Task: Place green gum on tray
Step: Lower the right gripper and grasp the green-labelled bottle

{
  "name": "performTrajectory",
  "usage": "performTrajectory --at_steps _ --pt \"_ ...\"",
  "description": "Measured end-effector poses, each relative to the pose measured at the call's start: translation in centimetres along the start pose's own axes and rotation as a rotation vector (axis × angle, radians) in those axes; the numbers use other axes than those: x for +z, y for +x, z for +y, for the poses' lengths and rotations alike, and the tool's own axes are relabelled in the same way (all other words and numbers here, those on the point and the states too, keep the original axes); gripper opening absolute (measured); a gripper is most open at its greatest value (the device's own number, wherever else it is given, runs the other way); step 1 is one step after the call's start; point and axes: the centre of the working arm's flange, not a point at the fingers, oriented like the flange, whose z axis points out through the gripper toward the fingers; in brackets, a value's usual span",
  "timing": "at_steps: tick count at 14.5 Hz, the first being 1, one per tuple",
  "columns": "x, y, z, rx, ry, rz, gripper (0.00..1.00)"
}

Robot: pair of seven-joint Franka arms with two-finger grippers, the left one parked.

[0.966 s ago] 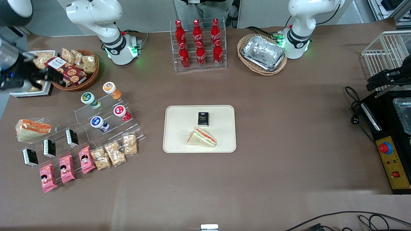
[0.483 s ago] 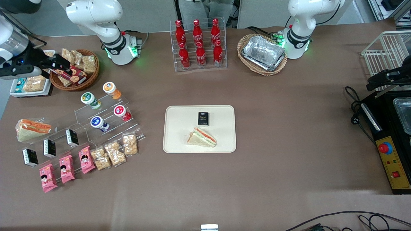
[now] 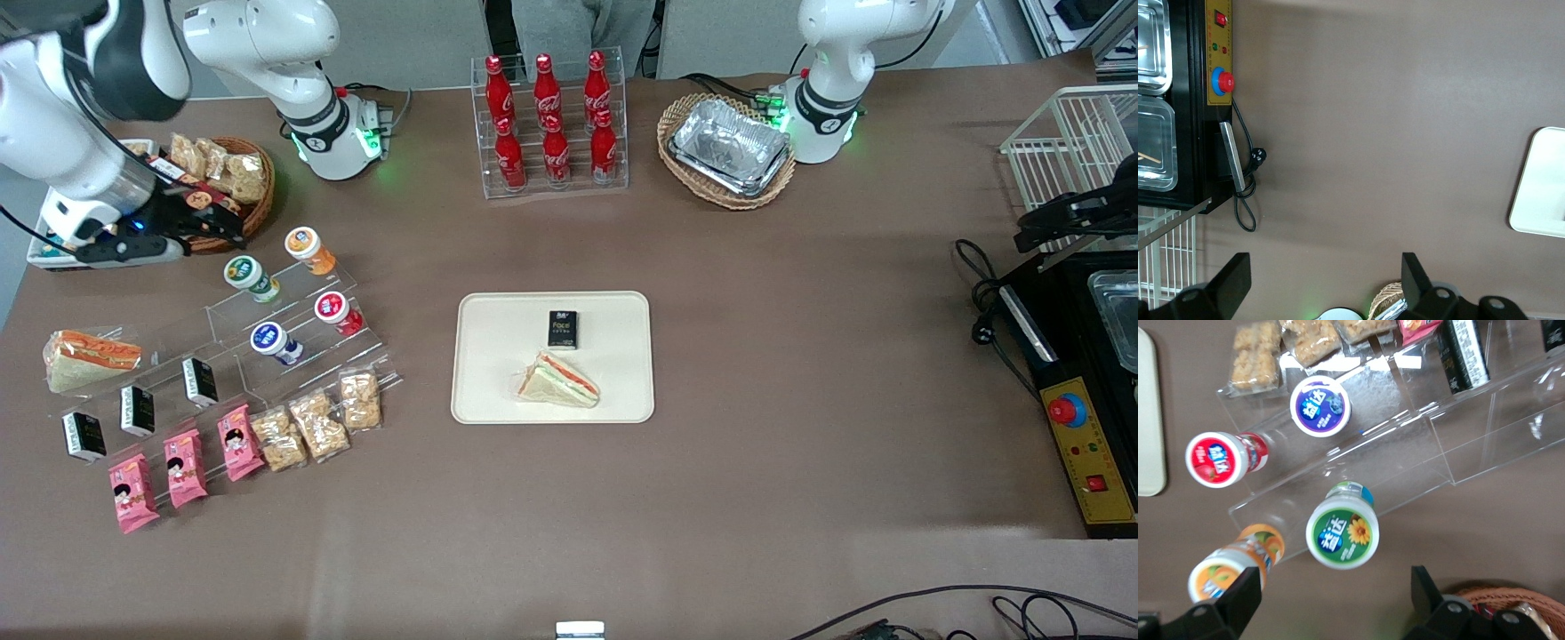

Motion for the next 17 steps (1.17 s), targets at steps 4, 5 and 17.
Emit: performTrajectory --at_steps 4,5,17 --pt "3.8 -0.2 0.0 0.003 -0.005 0.016 1.0" --pt "4.3 -0.1 0.1 0.003 -0.006 0.016 1.0" --pt "6.7 1.1 0.2 -0.005 -0.031 0.005 0.66"
